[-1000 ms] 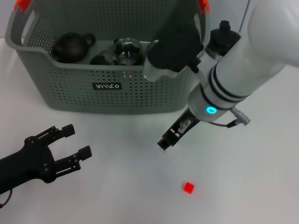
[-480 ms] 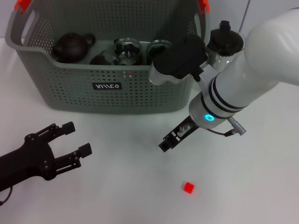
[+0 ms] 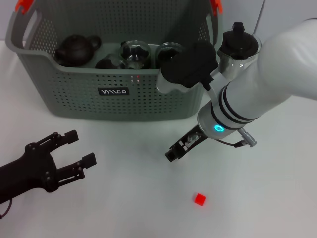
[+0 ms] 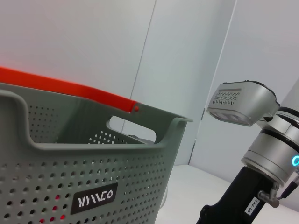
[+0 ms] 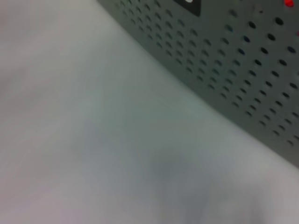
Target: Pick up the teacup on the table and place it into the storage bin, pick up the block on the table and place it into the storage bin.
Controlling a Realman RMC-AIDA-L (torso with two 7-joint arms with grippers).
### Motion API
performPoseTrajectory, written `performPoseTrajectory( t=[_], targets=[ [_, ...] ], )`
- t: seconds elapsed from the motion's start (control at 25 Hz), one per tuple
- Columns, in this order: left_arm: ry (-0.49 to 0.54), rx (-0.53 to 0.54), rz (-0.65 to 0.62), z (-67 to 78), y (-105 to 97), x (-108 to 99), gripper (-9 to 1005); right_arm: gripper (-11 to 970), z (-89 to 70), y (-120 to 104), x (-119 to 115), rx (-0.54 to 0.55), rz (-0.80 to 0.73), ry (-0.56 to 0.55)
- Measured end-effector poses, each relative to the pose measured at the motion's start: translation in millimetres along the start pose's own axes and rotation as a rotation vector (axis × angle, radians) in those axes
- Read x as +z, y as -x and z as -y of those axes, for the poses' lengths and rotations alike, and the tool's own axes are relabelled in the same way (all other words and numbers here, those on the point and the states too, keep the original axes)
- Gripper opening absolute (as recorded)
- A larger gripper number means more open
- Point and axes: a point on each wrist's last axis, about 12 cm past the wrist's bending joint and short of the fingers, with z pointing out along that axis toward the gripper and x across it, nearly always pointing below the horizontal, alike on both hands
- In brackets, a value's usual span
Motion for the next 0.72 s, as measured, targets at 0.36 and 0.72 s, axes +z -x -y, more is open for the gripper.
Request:
performPoseTrajectory(
  t=[0.36, 0.72],
  targets=[
    [0.010, -0.004, 0.003, 0.2, -0.9, -1.8, 843, 565, -0.8, -1.9, 3.0, -0.007, 0.008, -0.005],
    [0.009, -0.005, 0.002, 0.3, -1.0, -1.5, 843, 559, 1.2, -6.0, 6.6, 0.013, 0.000, 0.003]
  ],
)
